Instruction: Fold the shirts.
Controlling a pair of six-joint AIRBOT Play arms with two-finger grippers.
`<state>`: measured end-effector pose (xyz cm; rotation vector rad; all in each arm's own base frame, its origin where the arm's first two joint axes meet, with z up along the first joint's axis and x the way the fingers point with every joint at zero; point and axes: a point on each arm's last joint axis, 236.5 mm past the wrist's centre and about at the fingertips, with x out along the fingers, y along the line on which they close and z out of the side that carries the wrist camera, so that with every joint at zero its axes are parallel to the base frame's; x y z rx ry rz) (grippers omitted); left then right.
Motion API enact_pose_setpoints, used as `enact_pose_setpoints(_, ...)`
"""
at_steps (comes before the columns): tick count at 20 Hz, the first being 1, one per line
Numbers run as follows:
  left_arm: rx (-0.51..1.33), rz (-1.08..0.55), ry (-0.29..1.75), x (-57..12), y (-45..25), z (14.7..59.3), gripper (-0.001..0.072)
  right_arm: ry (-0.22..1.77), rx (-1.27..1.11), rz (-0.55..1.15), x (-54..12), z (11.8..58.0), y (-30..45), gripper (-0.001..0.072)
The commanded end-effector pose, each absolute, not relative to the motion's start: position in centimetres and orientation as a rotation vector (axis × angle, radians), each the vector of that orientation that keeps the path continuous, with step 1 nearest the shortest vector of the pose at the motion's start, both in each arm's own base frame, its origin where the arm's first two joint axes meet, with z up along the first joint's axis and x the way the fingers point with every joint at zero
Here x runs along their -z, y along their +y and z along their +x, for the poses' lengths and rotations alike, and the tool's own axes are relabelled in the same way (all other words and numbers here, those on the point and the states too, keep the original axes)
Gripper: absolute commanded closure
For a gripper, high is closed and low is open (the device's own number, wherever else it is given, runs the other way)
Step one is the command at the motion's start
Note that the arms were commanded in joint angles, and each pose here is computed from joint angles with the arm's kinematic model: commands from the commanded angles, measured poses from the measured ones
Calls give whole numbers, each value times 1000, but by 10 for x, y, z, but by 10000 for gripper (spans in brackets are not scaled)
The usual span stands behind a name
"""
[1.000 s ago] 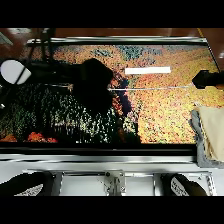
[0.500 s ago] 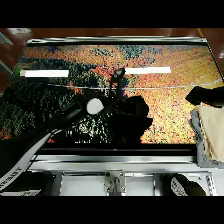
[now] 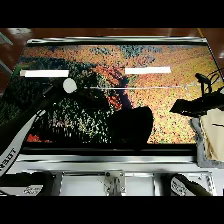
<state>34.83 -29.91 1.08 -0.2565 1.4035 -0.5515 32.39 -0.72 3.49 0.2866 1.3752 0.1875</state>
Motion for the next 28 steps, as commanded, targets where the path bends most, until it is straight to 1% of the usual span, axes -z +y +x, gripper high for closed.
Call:
enact_pose_setpoints(1,453,-248,1586,27,-244,316,-8,1460,-342,463,-9,319,20,54)
enact_pose_setpoints(3,477,-345,1589,50,-263,304,-8,1457,-430,573,1,313,38,54)
enact_pose_setpoints(6,503,-530,1514,69,-302,305,-8,1502,-454,635,26,293,50,52)
enact_pose_setpoints(9,500,-577,1519,88,-325,301,-7,1535,-451,691,43,278,60,44)
enact_pose_setpoints(11,473,-644,1503,97,-338,308,-5,1549,-448,723,51,270,66,44)
enact_pose_setpoints(12,459,-673,1487,100,-342,312,7,1560,-446,727,56,266,69,44)
enact_pose_setpoints(13,450,-686,1475,102,-344,316,143,1573,-447,723,60,262,73,44)
enact_pose_setpoints(14,445,-691,1472,103,-344,317,320,1586,-452,710,66,257,80,44)
enact_pose_setpoints(15,444,-690,1473,103,-344,317,457,1596,-455,692,73,253,87,44)
enact_pose_setpoints(16,447,-687,1470,103,-343,318,563,1602,-461,663,80,250,95,44)
enact_pose_setpoints(17,469,-667,1465,102,-344,317,637,1602,-465,632,86,248,102,44)
enact_pose_setpoints(18,487,-652,1460,101,-345,317,665,1597,-470,599,91,248,109,44)
enact_pose_setpoints(20,502,-644,1454,98,-346,318,665,1577,-472,541,97,253,120,47)
enact_pose_setpoints(21,517,-630,1443,96,-347,320,666,1561,-460,527,99,257,123,68)
enact_pose_setpoints(22,529,-622,1431,93,-347,322,666,1541,-454,502,102,261,126,247)
enact_pose_setpoints(23,531,-613,1418,90,-346,326,667,1529,-450,487,103,264,126,519)
enact_pose_setpoints(24,537,-592,1394,84,-342,332,667,1527,-453,491,101,265,127,646)
enact_pose_setpoints(26,565,-490,1294,58,-329,350,669,1504,-504,449,85,269,125,652)
enact_pose_setpoints(27,572,-427,1217,35,-321,364,669,1477,-553,381,70,273,121,652)
enact_pose_setpoints(28,568,-368,1120,1,-309,380,669,1446,-589,270,50,277,112,653)
